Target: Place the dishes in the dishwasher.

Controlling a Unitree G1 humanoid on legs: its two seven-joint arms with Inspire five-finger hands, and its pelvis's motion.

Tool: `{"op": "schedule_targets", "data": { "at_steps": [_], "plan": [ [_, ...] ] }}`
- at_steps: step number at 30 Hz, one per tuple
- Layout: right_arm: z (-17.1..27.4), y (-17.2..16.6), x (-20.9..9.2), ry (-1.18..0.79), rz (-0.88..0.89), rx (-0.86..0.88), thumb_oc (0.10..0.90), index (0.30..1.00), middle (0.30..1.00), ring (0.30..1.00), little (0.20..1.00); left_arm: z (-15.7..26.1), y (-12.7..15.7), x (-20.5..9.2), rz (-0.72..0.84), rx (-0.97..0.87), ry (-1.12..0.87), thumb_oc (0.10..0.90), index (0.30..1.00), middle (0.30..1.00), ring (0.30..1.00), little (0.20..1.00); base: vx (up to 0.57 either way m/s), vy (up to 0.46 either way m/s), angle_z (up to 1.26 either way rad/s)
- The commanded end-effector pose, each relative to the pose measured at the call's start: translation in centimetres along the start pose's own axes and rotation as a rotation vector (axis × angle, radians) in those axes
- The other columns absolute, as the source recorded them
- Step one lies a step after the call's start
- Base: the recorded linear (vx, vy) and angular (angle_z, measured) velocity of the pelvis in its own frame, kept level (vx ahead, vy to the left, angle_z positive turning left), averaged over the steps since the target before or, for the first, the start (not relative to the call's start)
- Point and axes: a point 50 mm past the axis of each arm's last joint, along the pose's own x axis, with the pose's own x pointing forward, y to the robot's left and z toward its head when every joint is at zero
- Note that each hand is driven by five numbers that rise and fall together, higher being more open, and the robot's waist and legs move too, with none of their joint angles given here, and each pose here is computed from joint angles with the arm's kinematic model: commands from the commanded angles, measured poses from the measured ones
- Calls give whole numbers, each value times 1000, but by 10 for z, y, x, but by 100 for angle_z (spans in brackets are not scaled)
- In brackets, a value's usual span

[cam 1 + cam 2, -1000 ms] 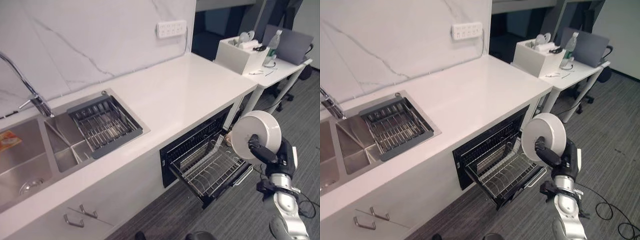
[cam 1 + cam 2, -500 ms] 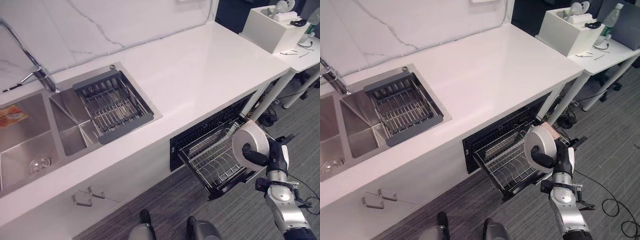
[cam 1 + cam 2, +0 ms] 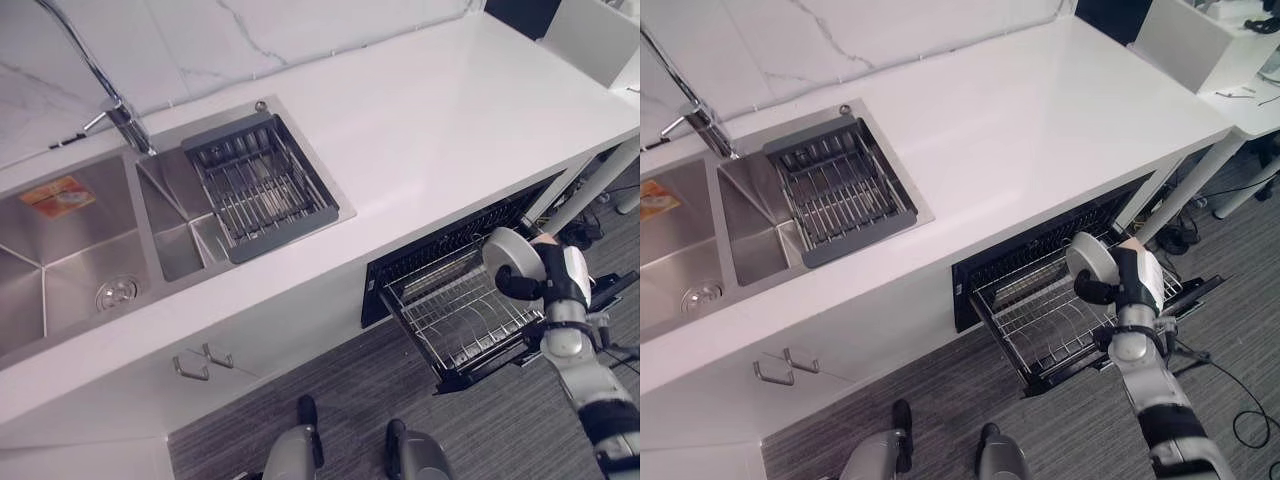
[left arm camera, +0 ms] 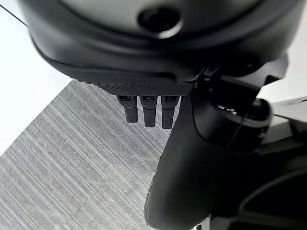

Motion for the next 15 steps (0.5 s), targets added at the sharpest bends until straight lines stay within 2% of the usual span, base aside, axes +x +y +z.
{"op": "schedule_targets", "data": {
  "at_steps": [1,7,11,15],
  "plan": [
    [42,-45,27,-174,-308,-51,400,300,300,300,300,32,22,-1,63,-42,-109,800,900,900,900,900,-53,27,13],
    [34,-48,37,-117,-367,-181,400,300,300,300,300,51,18,-1,39,-11,-222,800,900,900,900,900,-62,41,10],
    [43,-52,49,-133,-433,-354,400,300,300,300,300,95,28,-7,67,-20,-403,800,900,900,900,900,-199,1,3],
    [56,-66,57,-115,-565,-382,400,300,300,300,300,123,34,-13,102,-27,-508,800,900,900,900,900,-199,-9,7]
  ]
}}
